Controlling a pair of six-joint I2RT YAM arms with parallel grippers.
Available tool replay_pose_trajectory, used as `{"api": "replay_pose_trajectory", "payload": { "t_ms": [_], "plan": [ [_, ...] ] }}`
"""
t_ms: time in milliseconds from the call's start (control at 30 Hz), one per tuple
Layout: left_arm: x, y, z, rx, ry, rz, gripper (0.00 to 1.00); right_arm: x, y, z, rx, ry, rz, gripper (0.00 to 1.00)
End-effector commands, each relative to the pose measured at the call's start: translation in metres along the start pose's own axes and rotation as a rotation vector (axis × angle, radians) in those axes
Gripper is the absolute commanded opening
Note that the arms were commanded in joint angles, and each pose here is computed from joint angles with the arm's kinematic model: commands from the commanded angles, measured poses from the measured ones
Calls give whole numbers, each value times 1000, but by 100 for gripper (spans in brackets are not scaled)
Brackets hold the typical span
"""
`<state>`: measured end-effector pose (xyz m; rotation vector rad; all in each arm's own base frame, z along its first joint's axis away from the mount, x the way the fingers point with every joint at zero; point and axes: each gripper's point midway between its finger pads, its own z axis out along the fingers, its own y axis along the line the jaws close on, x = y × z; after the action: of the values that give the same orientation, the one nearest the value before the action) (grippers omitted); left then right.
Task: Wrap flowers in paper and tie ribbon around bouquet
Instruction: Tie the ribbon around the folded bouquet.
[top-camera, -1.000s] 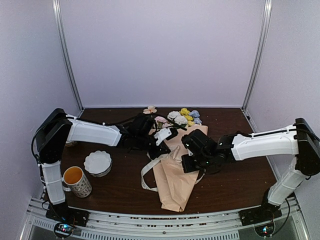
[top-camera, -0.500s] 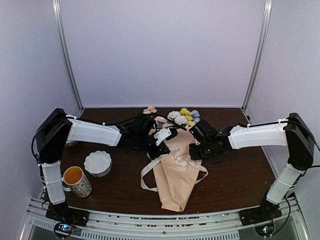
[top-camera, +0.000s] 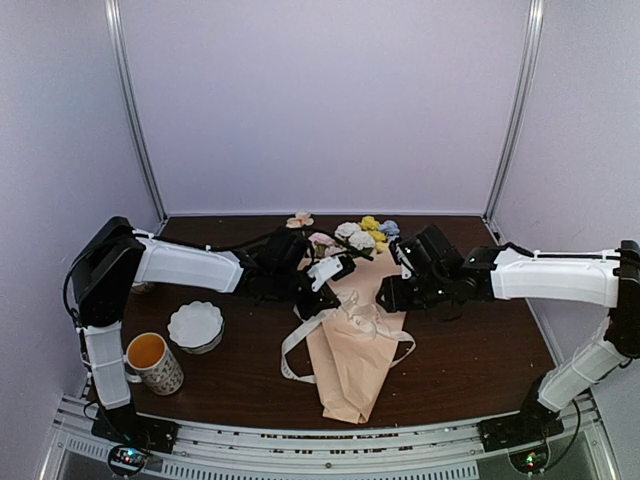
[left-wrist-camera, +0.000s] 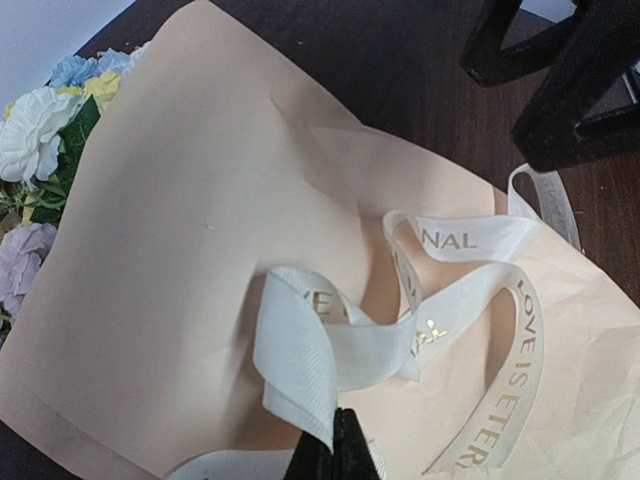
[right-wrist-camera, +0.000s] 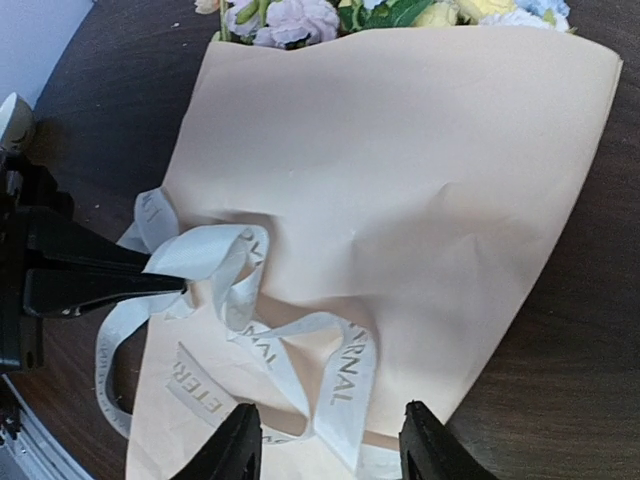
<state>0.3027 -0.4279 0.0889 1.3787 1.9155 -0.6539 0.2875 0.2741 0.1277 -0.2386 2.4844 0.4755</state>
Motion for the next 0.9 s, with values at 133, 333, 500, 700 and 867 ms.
{"api": "replay_pose_trajectory", "payload": {
  "t_ms": [133,333,500,700,867],
  "plan": [
    [-8,6,2,-9,-25,-5,0,39,27,18,-112,46,218,30],
    [-11,5,1,-2,-34,-2,0,58,11,29,-87,23,431,38],
    [-12,5,1,-3,-37,-1,0,65,14,40,-88,53,433,39],
    [-11,5,1,-2,-34,-1,0,51,18,39,-84,24,411,39],
    [-11,5,1,-2,-34,-1,0,51,24,47,-82,55,388,40]
  ]
}}
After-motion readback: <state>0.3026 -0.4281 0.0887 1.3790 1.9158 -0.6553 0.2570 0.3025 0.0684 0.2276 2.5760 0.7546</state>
